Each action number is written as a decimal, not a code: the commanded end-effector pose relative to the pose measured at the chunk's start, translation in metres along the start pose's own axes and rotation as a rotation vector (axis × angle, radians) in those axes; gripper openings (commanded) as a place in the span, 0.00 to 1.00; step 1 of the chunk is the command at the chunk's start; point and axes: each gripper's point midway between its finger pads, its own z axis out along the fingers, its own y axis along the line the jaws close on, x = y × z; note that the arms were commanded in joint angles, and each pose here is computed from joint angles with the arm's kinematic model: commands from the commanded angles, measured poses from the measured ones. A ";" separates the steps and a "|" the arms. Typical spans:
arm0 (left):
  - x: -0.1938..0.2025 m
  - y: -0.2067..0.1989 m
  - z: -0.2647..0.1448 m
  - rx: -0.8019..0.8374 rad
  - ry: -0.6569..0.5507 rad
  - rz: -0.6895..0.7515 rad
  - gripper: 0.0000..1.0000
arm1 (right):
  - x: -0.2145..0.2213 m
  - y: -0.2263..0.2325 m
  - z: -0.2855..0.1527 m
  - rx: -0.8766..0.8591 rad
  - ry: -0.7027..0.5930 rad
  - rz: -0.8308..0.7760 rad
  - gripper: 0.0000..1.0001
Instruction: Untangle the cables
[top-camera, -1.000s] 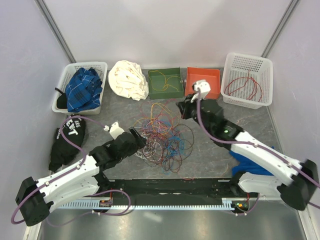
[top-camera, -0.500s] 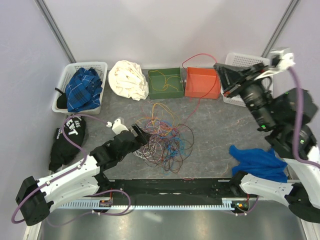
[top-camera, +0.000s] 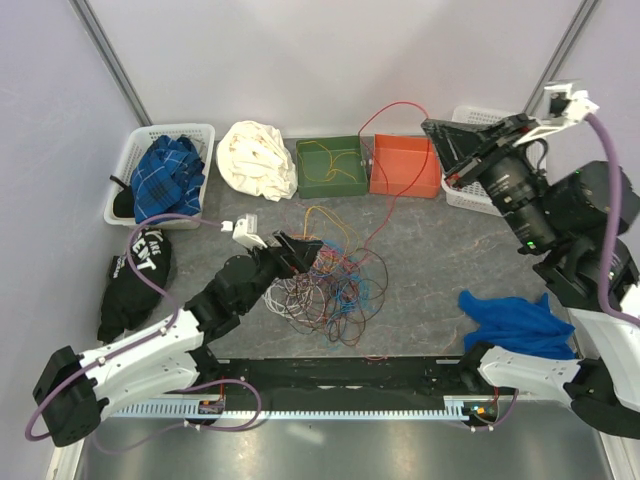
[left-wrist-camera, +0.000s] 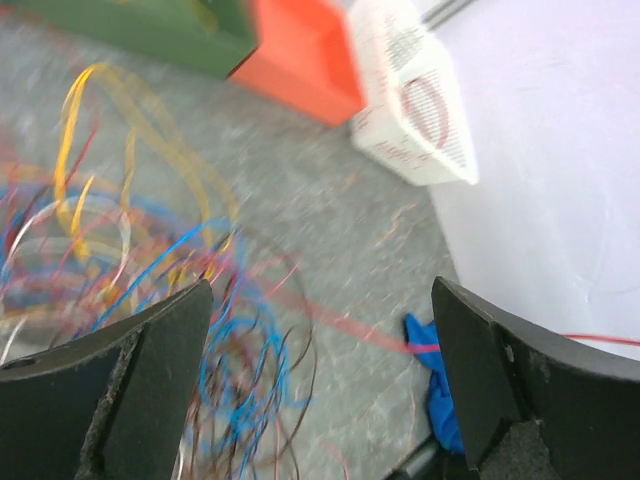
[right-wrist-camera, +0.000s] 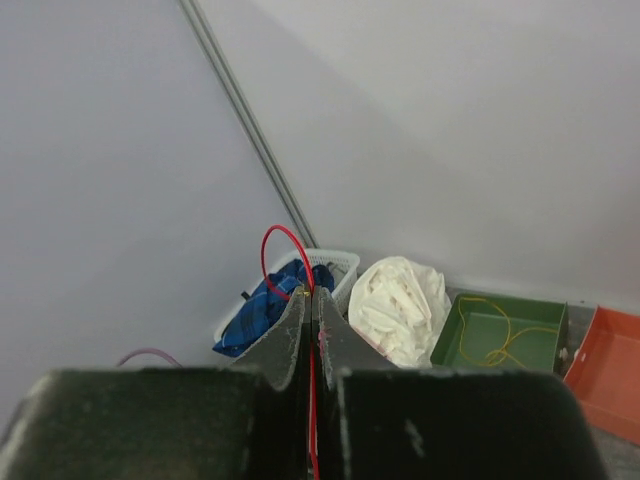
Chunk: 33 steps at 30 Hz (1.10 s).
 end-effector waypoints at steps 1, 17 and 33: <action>-0.024 -0.040 0.001 0.227 -0.188 0.231 0.98 | 0.010 0.008 0.000 -0.032 0.038 0.053 0.00; 0.034 -0.067 -0.026 0.560 -0.195 0.801 0.92 | 0.016 0.009 -0.005 -0.049 0.065 0.062 0.00; 0.059 -0.071 0.064 0.416 -0.147 0.967 0.79 | 0.021 0.011 -0.018 -0.073 0.085 0.094 0.00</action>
